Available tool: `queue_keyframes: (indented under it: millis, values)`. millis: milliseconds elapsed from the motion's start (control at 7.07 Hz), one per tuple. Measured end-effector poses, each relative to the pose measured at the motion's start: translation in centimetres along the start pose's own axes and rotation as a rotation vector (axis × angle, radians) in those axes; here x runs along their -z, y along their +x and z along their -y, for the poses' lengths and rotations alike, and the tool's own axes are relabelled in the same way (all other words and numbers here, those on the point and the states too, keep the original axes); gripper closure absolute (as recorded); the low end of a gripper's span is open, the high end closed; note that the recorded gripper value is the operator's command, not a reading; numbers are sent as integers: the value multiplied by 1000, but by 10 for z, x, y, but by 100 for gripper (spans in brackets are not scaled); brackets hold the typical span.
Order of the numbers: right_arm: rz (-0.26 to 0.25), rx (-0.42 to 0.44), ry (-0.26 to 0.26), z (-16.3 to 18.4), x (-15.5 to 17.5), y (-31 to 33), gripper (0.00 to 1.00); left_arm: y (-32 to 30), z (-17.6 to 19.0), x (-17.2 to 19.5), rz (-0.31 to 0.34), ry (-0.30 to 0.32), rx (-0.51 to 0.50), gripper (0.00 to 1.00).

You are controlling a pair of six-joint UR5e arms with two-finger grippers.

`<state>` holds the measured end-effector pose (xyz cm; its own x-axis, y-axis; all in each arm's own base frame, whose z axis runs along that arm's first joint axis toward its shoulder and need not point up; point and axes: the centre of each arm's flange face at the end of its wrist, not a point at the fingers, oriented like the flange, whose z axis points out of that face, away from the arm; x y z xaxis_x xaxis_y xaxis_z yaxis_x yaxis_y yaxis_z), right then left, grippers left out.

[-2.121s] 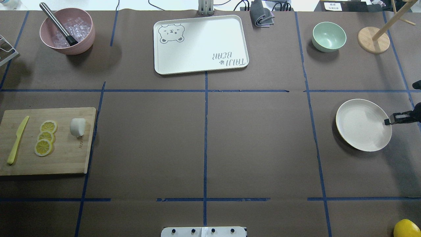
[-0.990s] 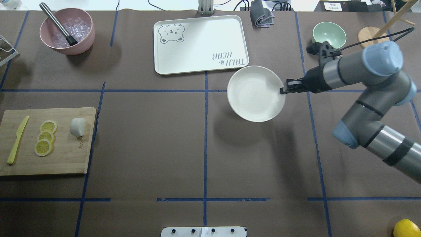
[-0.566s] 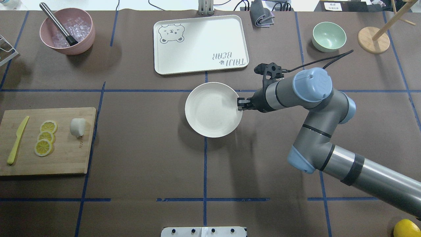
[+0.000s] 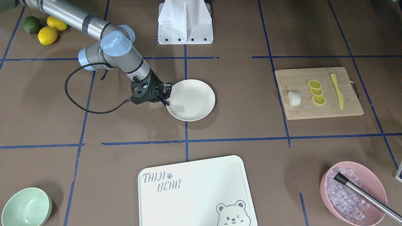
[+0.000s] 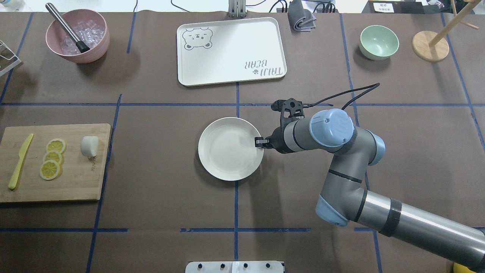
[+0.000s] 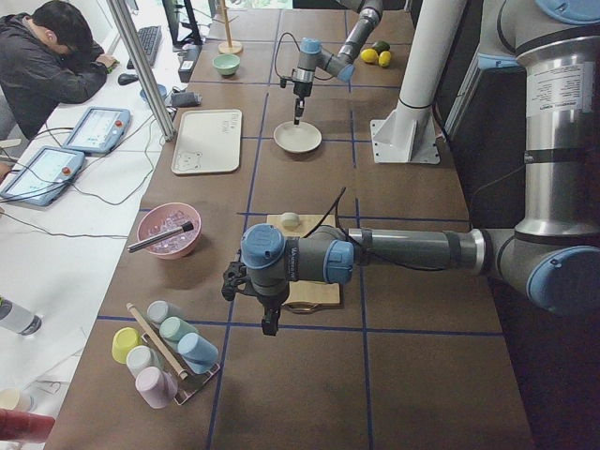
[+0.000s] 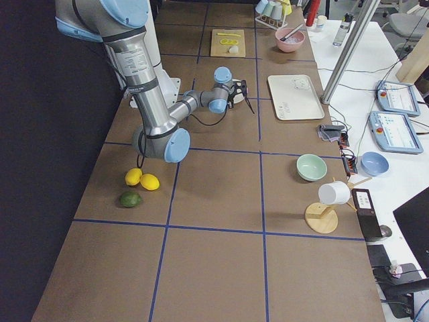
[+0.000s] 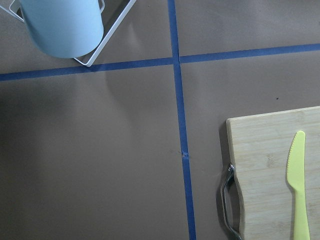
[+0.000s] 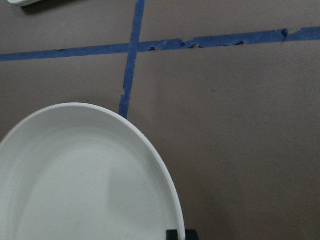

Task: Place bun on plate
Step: 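Slide the white plate with the right gripper toward the table center, then release the plate and withdraw the right arm out of view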

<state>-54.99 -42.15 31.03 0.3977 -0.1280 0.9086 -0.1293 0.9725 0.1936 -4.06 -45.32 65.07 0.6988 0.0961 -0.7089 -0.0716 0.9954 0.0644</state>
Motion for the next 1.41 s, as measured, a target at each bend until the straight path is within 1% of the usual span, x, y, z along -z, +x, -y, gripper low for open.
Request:
queue_keyframes:
  millis: [141,283,424,566,707,848,990,1131,1273,1414]
  values:
    - [1,-1,-1,0,0,0,0,0,0,0,0,0,0,0]
    - [-10,-15,-3,8,5,1,0,0,0,0,0,2,-2,0]
    - [-52,-49,-20,30,19,4,0,1,1,1,0,3,-3,0]
    - [-117,-82,-53,62,45,9,0,2,1,2,0,5,-6,0]
    - [-190,-79,-86,96,77,25,0,5,3,5,2,10,-11,0]
    - [-266,-35,-117,128,111,51,0,7,5,6,6,13,-14,0]
    - [-337,37,-142,155,148,91,0,10,10,9,7,20,-22,0]
    - [-387,117,-170,174,185,147,0,15,18,14,6,35,-39,0]
    - [-403,185,-204,185,228,215,0,21,26,19,7,52,-57,0]
    - [-398,235,-231,186,270,281,0,27,37,25,8,71,-76,0]
